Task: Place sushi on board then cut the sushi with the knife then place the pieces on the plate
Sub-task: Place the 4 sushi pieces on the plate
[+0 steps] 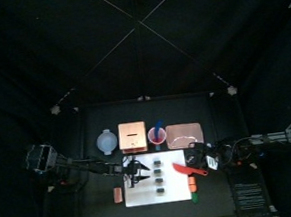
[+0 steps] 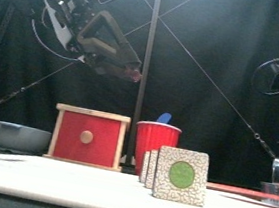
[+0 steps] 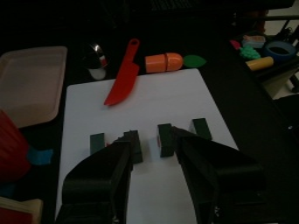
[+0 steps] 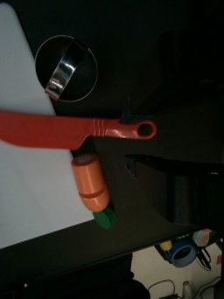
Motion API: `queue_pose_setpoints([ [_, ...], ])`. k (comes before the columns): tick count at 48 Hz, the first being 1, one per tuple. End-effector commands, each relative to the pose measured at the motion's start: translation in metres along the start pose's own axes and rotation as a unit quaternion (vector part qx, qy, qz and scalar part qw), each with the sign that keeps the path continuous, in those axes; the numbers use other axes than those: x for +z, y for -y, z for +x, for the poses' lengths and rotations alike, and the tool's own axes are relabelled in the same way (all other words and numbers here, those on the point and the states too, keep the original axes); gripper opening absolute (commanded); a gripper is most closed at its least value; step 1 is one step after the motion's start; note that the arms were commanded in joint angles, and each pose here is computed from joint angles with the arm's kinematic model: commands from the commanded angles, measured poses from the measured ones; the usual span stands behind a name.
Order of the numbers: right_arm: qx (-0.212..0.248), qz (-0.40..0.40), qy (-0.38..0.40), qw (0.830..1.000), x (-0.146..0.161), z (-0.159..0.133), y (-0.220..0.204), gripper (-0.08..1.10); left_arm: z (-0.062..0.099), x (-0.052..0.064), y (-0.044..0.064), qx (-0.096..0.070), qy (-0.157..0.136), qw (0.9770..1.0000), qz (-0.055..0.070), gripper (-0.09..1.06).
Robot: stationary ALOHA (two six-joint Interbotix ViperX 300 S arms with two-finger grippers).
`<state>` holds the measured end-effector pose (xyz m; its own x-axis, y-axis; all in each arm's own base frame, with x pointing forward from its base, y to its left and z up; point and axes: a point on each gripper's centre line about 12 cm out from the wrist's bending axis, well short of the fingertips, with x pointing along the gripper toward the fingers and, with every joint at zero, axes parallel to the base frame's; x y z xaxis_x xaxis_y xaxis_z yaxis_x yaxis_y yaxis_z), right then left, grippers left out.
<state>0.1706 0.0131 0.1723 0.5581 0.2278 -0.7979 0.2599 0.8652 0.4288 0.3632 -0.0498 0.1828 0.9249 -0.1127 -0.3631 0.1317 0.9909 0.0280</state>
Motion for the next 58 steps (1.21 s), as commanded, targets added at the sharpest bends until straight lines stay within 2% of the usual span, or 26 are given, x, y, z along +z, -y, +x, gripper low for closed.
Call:
queue_pose_setpoints([
  [1, 0.001, -0.013, 0.027, 1.000, 0.015, -0.009, -0.006, 0.72, 0.000, 0.006, -0.005, 0.007, 0.011, 0.9999, -0.004, 0.76],
  [7, -0.011, -0.038, 0.065, 0.997, 0.033, -0.019, -0.008, 0.72, -0.001, 0.001, -0.011, 0.016, 0.005, 0.9998, -0.012, 0.76],
  [15, -0.028, -0.063, 0.155, 0.986, 0.065, -0.025, -0.011, 0.72, -0.005, -0.008, -0.019, 0.032, -0.003, 0.9989, -0.033, 0.76],
  [21, -0.043, -0.081, 0.209, 0.974, 0.088, -0.024, -0.011, 0.72, -0.008, -0.015, -0.020, 0.036, -0.003, 0.9987, -0.036, 0.76],
  [34, -0.070, -0.136, 0.253, 0.955, 0.119, -0.010, -0.013, 0.74, -0.015, -0.026, -0.025, 0.043, -0.012, 0.9983, -0.038, 0.76],
  [42, -0.075, -0.139, 0.256, 0.954, 0.132, 0.012, -0.012, 0.74, -0.019, -0.035, -0.029, 0.051, -0.023, 0.9975, -0.042, 0.76],
  [48, -0.079, -0.144, 0.225, 0.960, 0.139, 0.040, -0.012, 0.75, -0.022, -0.044, -0.030, 0.052, -0.034, 0.9971, -0.042, 0.76],
  [58, -0.080, -0.151, 0.192, 0.966, 0.154, 0.077, -0.018, 0.81, -0.026, -0.053, -0.035, 0.063, -0.046, 0.9954, -0.055, 0.76],
])
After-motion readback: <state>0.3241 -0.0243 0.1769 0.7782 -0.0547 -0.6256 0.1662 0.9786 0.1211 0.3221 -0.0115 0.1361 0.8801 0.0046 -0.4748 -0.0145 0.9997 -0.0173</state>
